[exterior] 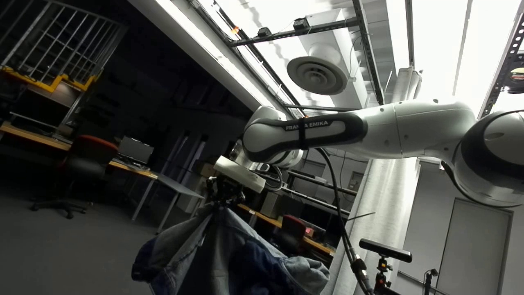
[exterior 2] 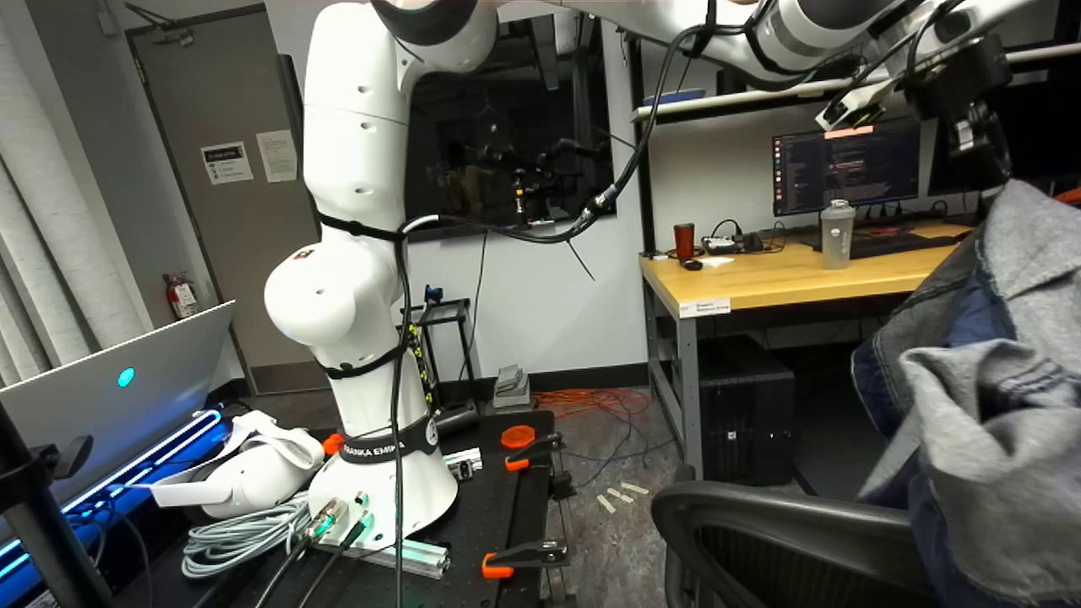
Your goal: Put the the jacket on the seat
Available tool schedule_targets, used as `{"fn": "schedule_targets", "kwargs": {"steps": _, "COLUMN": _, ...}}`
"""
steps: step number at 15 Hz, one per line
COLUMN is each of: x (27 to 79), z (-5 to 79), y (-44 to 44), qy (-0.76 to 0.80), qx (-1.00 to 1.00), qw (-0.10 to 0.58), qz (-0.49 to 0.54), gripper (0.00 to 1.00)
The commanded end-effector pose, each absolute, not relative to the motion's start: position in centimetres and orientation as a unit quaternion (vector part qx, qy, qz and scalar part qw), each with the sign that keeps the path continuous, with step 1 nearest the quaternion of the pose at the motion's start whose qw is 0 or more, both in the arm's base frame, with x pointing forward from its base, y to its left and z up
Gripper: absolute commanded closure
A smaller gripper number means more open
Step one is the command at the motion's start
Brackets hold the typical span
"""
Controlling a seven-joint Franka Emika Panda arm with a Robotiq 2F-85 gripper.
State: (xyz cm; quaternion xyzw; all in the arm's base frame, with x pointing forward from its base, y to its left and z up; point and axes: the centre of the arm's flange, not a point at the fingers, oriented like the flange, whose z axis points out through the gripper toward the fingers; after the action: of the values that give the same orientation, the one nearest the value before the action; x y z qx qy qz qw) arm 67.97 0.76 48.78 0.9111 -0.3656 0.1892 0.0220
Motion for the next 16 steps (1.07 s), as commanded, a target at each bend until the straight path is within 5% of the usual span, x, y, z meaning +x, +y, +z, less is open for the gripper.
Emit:
{"fn": "schedule_targets", "kwargs": {"steps": 1, "x": 69.9, "z": 54.9, "y": 4.4, "qy": -0.332, "qx": 0.919, "qw": -0.002, "qz": 0.212, "gripper": 0.98}}
{"fn": "schedule_targets", "kwargs": {"steps": 10, "x": 70.5, "z": 65.7, "y": 9.9, "qy": -0.282, "qx": 0.928, "qw": -0.072, "qz": 0.234, "gripper": 0.98}}
{"fn": "schedule_targets", "kwargs": {"steps": 16, "x": 69.3, "z": 61.0, "y": 7.6, "qy": -0.272, "qx": 0.939, "qw": -0.087, "qz": 0.191, "gripper": 0.98}}
